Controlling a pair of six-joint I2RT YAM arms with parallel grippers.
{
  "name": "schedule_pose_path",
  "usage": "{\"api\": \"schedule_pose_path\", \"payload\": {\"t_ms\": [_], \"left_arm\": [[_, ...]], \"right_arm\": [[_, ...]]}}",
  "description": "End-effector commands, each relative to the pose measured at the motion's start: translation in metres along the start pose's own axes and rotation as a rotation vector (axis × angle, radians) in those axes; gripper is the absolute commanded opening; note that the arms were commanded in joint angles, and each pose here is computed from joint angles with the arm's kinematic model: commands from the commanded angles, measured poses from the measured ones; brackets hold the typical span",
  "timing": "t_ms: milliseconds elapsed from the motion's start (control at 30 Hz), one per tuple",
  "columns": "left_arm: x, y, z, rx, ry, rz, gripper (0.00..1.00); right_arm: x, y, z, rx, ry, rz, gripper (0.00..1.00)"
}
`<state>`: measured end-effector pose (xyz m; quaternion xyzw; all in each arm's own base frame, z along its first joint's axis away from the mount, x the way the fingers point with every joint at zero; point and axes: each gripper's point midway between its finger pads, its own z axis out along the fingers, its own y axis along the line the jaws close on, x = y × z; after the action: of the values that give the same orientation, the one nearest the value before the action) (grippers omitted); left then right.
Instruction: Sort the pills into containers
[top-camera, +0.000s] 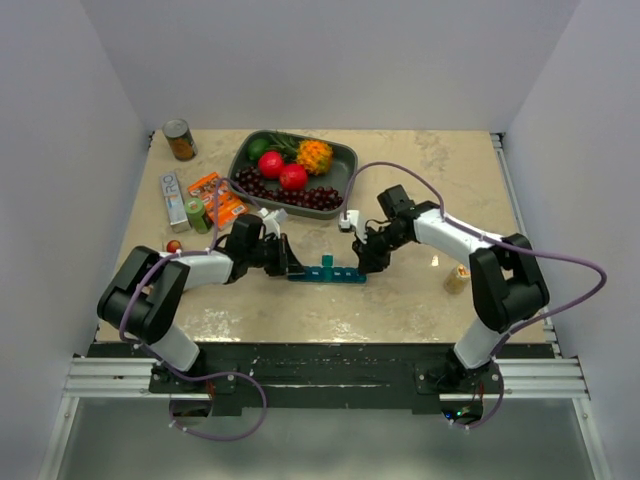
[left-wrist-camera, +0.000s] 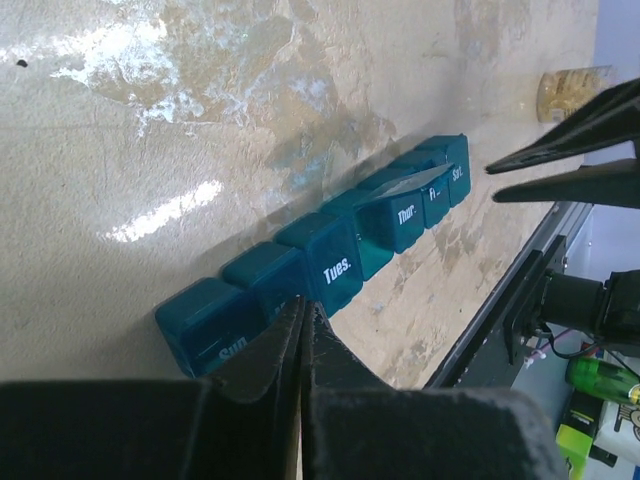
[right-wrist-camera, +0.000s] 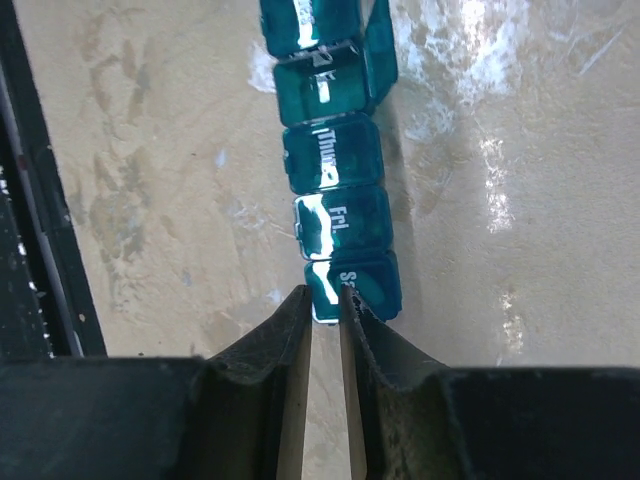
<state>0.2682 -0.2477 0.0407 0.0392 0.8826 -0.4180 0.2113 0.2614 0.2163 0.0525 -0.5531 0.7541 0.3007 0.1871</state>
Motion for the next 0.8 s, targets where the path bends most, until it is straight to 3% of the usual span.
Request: {"api": "schedule_pose_path", "payload": {"t_ms": [0, 33, 133, 233, 300, 467, 600, 767], "left_arm": [[-0.030, -0.027, -0.010, 0.030, -0.077, 0.077, 0.13], [-0.033, -0.030, -0.013, 0.026, -0.083, 0.082, 0.25], [-0.057, -0.050, -0.027, 0.024, -0.140, 0.127, 0.47], [-0.075, -0.066, -0.044, 0.006, -0.188, 0.178, 0.60], [-0.087, -0.079, -0.061, -0.004, -0.240, 0.223, 0.64], [-0.111, -0.070, -0.119, -0.242, -0.371, 0.315, 0.79], [-0.139, -0.042, -0.177, -0.414, -0.495, 0.289, 0.88], [-0.159, 0.013, -0.226, -0.646, -0.548, 0.202, 0.90]], "right_arm": [[-0.031, 0.015, -0.030, -0.022, -0.121, -0.102, 0.24], [-0.034, 0.014, -0.036, -0.009, -0.140, -0.106, 0.26], [-0.038, 0.013, -0.048, 0.009, -0.179, -0.110, 0.35], [-0.042, 0.014, -0.058, 0.020, -0.212, -0.117, 0.43], [-0.045, 0.015, -0.062, 0.026, -0.229, -0.128, 0.51], [-0.057, 0.017, -0.079, 0.085, -0.290, -0.175, 0.71], [-0.062, 0.015, -0.088, 0.130, -0.321, -0.176, 0.77], [-0.064, 0.015, -0.092, 0.137, -0.330, -0.178, 0.77]]}}
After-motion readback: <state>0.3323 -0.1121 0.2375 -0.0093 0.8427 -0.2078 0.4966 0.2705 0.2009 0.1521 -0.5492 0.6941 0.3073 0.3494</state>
